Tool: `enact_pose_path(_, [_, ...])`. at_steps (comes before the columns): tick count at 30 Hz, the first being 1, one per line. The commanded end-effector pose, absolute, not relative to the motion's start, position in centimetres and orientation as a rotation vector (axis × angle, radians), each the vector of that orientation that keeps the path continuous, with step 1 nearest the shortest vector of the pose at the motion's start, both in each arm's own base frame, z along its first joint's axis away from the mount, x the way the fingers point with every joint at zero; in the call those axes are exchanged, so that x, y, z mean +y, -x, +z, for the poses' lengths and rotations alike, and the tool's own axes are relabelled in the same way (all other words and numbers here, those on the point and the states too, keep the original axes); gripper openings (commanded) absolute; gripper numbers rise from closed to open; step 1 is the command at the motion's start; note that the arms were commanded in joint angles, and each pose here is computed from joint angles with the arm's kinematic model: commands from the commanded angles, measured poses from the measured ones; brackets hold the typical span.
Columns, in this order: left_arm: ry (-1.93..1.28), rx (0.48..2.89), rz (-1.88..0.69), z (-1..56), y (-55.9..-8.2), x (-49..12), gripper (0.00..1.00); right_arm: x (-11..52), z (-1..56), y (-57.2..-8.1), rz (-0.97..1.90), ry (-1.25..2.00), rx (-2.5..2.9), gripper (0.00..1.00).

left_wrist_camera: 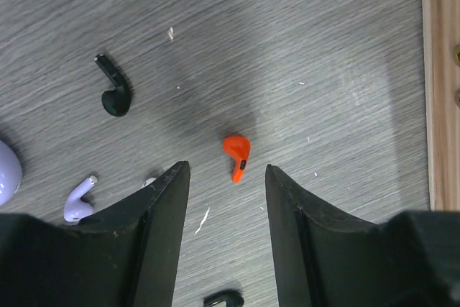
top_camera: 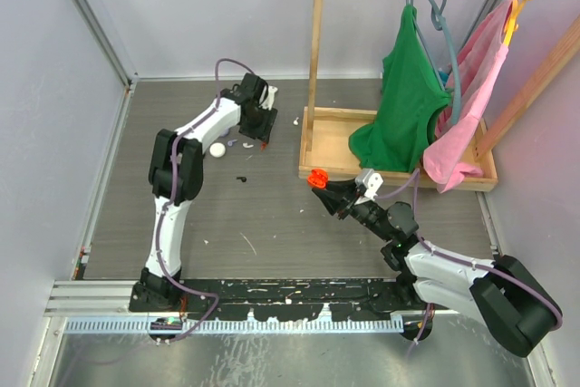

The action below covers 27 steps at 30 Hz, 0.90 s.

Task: Insert the wireless bluetooth earbuds into the charging case
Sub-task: Move the earbud to the center of the board.

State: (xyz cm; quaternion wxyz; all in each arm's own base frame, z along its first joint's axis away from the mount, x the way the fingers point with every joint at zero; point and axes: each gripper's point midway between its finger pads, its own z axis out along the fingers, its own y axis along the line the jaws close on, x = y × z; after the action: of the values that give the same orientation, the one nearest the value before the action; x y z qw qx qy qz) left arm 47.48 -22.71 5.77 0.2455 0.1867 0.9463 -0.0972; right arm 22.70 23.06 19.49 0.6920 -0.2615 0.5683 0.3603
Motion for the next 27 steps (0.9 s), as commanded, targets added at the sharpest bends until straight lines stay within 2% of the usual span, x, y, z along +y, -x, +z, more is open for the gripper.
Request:
enact_pose_path(1, [-0.599, 2.578, -0.272, 7.4, -47.7, -23.2, 0.47, 23.1, 21.6, -22.8, 0.800, 0.569, 1.194, 0.03])
enact_pose_path(11, [-0.652, 2.642, -0.291, 5.1, -47.7, -23.8, 0.40, 23.1, 21.4, -22.8, 0.800, 0.571, 1.201, 0.03])
enact_pose_path(18, [-0.664, 2.644, -0.287, 4.7, -47.8, -24.1, 0.38, 23.2, 21.4, -22.9, 0.801, 0.573, 1.202, 0.03])
enact_pose_path(27, [-0.706, 2.687, -0.168, 3.5, -47.0, -23.6, 0.31, 23.2, 21.4, -22.8, 0.802, 0.575, 1.202, 0.03])
